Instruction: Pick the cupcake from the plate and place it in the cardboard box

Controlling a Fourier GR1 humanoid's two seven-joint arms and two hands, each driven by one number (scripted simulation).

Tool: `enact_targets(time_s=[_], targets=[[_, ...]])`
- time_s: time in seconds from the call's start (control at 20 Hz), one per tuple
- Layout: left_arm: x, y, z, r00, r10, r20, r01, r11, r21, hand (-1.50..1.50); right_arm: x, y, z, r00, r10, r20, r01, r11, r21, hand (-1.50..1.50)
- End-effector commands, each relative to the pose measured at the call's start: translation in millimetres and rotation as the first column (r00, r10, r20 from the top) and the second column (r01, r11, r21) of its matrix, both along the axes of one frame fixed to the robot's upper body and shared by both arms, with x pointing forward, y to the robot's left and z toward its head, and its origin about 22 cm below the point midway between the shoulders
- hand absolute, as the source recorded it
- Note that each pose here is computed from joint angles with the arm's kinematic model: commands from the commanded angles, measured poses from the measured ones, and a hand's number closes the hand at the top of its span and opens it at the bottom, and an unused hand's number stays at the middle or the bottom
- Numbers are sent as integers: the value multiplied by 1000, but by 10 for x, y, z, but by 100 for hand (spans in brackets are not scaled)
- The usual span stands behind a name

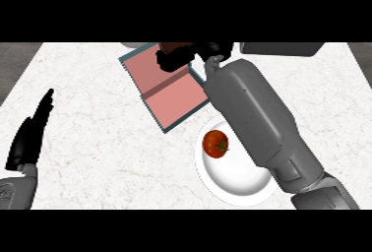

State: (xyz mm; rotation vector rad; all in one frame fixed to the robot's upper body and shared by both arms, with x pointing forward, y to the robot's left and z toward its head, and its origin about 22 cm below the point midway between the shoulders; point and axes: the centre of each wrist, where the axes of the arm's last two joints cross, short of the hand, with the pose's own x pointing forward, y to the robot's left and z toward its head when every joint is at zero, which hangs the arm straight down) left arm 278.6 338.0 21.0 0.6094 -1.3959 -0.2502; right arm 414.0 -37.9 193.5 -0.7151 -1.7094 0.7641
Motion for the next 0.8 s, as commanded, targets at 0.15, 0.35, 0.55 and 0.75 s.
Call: enact_targets(time_s=[0.15,0.35,0.55,0.75], targets=[[138,-16,175,999,-47,7,47,999,7,0,226,96,-211,998,-54,-39,54,998,15,150],[65,-6,60,998,-61,24,61,998,14,0,305,71,-320,993,-94,-75,87,992,-87,150],[174,-43,211,996,-81,44,80,997,23,0,356,-66,-492,971,-184,-152,189,982,22,-150],[235,-131,99,998,-62,28,62,998,13,0,379,-76,-495,957,-167,-238,187,980,64,-150]])
